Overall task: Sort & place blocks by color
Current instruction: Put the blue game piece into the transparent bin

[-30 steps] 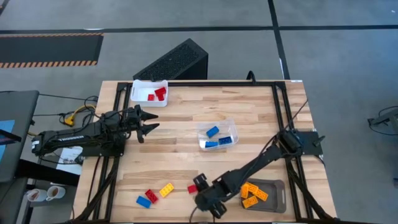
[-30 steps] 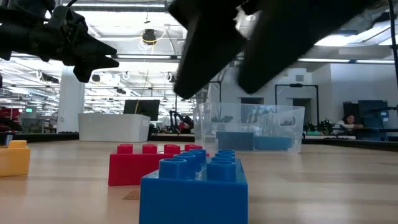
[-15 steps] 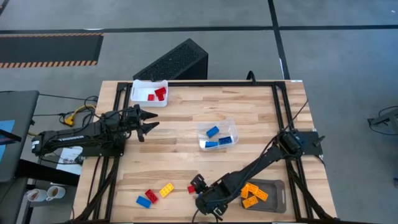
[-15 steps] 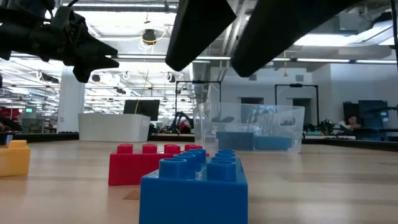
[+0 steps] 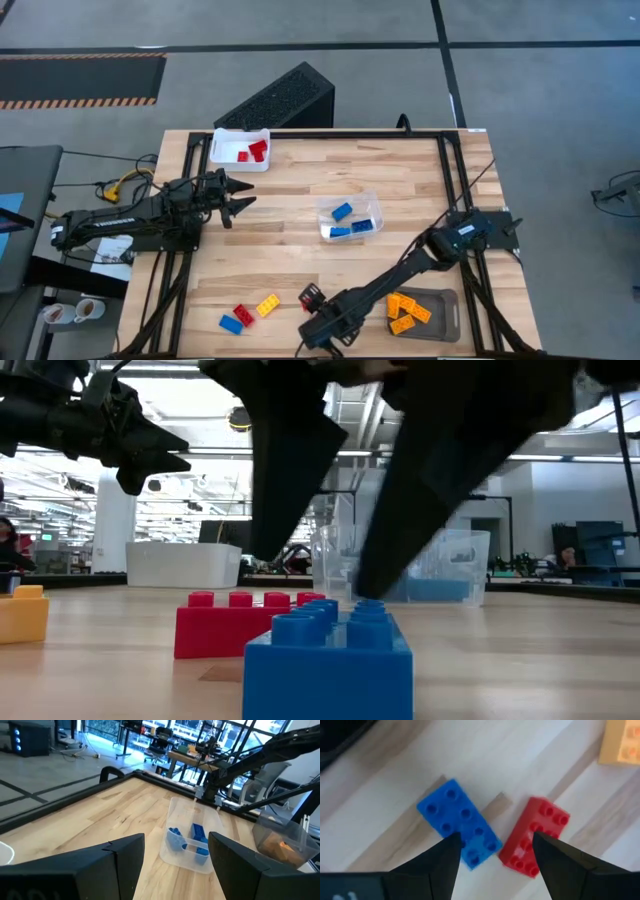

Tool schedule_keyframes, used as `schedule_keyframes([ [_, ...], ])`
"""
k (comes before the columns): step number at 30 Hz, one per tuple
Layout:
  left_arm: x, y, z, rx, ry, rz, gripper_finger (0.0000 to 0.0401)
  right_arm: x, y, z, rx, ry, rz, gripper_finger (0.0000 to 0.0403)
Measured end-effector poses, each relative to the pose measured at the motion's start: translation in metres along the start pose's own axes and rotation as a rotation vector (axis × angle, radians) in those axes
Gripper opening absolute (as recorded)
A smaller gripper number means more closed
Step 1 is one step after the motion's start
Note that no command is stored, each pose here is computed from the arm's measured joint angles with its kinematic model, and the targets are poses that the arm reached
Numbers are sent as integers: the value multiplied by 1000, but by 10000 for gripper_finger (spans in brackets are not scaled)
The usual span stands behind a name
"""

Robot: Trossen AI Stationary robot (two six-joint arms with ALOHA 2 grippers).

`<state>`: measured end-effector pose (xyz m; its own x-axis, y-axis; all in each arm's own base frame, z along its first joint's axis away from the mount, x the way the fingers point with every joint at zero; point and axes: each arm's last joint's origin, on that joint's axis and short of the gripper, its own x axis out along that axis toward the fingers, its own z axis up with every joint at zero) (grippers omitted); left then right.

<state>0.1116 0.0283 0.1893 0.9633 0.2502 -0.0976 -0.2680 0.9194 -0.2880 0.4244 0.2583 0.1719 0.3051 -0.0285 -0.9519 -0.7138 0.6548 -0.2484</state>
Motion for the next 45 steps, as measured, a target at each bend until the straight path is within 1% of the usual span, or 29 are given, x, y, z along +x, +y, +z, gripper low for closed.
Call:
schedule_keyframes([
  [4,0,0,0,-5,3,-2,206,-4,-5,2,26,-7,1,270],
  [9,0,0,-1,-5,9,-3,206,-24,-7,2,49,-43,-10,270],
  [16,0,-2,-1,20,26,-68,206,-31,-10,0,82,-44,-6,270],
  [20,0,-2,-1,26,28,-76,206,-32,-3,-2,63,-15,30,270],
  [23,0,-2,-1,27,25,-70,206,-33,1,-5,19,30,45,270],
  [27,0,-2,-1,27,24,-70,206,-33,4,-4,-38,23,47,270],
  [30,0,-2,-1,27,24,-69,206,-31,3,-1,-76,-9,38,270],
  [34,0,-2,-1,26,24,-68,206,-27,5,2,-128,-45,57,270],
  [39,0,-2,-1,26,21,-58,206,-19,7,2,-147,-59,64,270],
  [42,0,-1,-1,26,21,-44,206,-7,11,4,-162,-121,87,270],
  [45,0,-1,-1,26,22,-44,206,4,14,2,-166,-123,83,270],
])
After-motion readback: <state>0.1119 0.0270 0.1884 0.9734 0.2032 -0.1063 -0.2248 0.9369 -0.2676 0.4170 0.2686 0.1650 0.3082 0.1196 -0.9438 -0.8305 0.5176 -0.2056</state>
